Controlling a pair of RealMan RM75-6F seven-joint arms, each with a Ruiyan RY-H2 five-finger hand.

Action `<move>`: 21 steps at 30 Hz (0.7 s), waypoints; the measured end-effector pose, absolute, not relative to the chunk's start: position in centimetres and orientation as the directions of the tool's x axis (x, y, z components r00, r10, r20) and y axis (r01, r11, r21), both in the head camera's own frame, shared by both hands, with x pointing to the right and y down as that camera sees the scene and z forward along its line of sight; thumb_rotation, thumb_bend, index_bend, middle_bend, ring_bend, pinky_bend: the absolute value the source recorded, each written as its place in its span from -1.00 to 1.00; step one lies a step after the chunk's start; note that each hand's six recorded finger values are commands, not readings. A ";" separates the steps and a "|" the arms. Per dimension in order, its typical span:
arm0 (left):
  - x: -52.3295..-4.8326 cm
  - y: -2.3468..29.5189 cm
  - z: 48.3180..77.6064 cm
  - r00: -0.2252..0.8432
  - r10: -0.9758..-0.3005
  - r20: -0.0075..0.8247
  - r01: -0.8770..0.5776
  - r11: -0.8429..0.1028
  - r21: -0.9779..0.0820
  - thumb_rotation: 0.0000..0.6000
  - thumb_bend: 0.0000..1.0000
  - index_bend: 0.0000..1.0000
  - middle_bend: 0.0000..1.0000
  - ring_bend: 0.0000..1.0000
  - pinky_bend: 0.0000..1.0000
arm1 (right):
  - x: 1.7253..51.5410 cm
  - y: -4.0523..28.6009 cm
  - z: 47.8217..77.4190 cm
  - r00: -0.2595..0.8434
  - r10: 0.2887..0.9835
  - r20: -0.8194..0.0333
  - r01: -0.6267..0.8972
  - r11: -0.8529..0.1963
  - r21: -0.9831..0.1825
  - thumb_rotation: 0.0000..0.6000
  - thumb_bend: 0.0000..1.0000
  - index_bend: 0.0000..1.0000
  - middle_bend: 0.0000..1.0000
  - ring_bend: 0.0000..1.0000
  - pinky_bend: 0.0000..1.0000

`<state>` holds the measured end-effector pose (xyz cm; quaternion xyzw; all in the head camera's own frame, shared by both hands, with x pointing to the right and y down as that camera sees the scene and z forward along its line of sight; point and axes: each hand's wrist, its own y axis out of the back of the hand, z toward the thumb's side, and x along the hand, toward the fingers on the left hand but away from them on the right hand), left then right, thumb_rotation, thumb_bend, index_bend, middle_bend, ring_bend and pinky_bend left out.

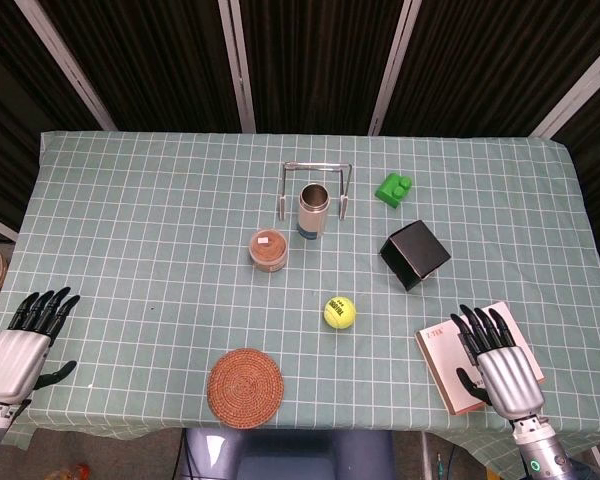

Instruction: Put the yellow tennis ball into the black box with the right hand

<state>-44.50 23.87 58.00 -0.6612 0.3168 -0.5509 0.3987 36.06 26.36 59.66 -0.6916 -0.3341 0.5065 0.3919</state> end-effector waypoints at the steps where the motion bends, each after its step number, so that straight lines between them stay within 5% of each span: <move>1: -44.4 23.8 58.1 0.194 -0.858 0.476 0.022 -0.481 -0.876 1.00 -0.68 -1.00 -1.00 -1.00 -1.00 | 36.1 26.3 59.7 0.263 0.858 -0.440 0.064 -0.471 -0.880 1.00 -0.27 -1.00 -1.00 -1.00 -1.00; 9: -43.7 23.2 58.2 0.210 -0.859 0.466 0.019 -0.473 -0.881 1.00 -0.68 -1.00 -1.00 -1.00 -1.00 | 36.3 26.8 60.2 0.261 0.847 -0.463 0.054 -0.492 -0.869 1.00 -0.27 -1.00 -1.00 -1.00 -0.96; 12: -43.5 23.2 57.9 0.218 -0.863 0.456 0.015 -0.464 -0.886 1.00 -0.68 -1.00 -1.00 -1.00 -1.00 | 35.6 27.5 60.3 0.289 0.831 -0.476 0.074 -0.515 -0.854 1.00 -0.27 -0.97 -0.78 -0.78 -0.40; 15: -43.4 23.4 57.6 0.231 -0.864 0.448 0.013 -0.458 -0.889 1.00 -0.68 -1.00 -1.00 -1.00 -1.00 | 34.5 28.3 60.2 0.324 0.814 -0.482 0.130 -0.543 -0.830 1.00 -0.24 -0.59 -0.32 -0.34 0.21; 17: -43.4 23.7 57.5 0.235 -0.861 0.451 0.010 -0.462 -0.887 1.00 -0.68 -1.00 -1.00 -1.00 -1.00 | 33.6 28.9 60.1 0.343 0.804 -0.485 0.190 -0.566 -0.802 1.00 -0.14 -0.35 -0.16 -0.17 0.42; 21: -43.5 24.2 57.2 0.244 -0.857 0.453 0.012 -0.465 -0.885 1.00 -0.68 -1.00 -1.00 -1.00 -1.00 | 31.6 30.4 60.2 0.378 0.780 -0.498 0.323 -0.615 -0.719 1.00 -0.02 -0.27 -0.11 -0.12 0.49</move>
